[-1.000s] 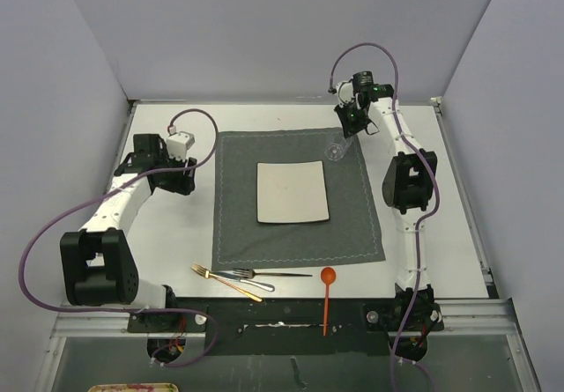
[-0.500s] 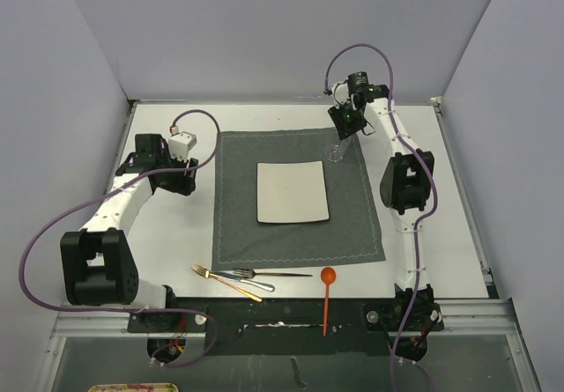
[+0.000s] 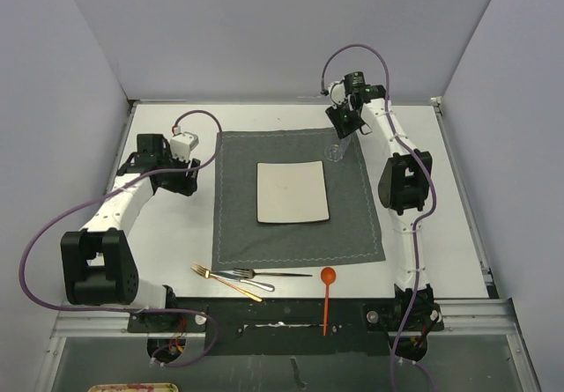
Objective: Set the dinner table for one person
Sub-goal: Adjust the cup on the napkin.
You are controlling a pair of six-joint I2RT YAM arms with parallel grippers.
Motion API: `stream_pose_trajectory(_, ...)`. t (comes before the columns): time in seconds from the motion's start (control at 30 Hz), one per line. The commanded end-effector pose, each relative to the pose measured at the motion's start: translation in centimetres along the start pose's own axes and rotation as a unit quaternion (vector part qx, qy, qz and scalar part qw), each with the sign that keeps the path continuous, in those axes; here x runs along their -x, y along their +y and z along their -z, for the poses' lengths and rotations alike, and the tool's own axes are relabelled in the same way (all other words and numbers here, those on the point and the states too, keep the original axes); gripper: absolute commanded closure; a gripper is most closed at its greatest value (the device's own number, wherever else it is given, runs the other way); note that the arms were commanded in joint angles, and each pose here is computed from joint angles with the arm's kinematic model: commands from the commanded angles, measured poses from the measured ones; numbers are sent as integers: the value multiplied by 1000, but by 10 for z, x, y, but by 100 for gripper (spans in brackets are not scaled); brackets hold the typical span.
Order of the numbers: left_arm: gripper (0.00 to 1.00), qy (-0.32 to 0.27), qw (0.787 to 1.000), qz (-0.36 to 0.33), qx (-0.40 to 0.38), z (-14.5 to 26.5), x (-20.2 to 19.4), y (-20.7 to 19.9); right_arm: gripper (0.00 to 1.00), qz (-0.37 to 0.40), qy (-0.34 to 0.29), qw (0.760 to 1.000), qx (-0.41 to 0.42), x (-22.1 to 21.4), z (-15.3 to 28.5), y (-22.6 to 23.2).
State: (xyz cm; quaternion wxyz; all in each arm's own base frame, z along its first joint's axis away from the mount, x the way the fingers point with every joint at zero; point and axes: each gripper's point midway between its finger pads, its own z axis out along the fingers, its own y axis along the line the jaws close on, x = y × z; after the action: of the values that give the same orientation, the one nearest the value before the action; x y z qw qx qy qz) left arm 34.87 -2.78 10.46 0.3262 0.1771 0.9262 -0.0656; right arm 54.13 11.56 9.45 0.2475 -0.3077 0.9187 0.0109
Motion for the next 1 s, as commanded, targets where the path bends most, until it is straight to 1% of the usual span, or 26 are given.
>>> stream_pose_trajectory(0.0,40,-39,999,-20,-1,12,29,0,67,16,-54,998,-37,31,34,-12)
stream_pose_trajectory(0.23,40,-41,999,-27,-5,14,30,-4,66,20,-64,996,-55,35,39,-18)
stream_pose_trajectory(0.4,40,-38,999,-35,-11,11,31,-9,59,23,-82,995,-61,43,53,-19)
stream_pose_trajectory(0.87,40,-28,998,-52,-13,9,31,-15,58,26,-114,990,-73,56,91,-22)
stream_pose_trajectory(0.97,40,-31,998,-54,-9,11,31,-14,59,29,-122,991,-52,56,104,-12)
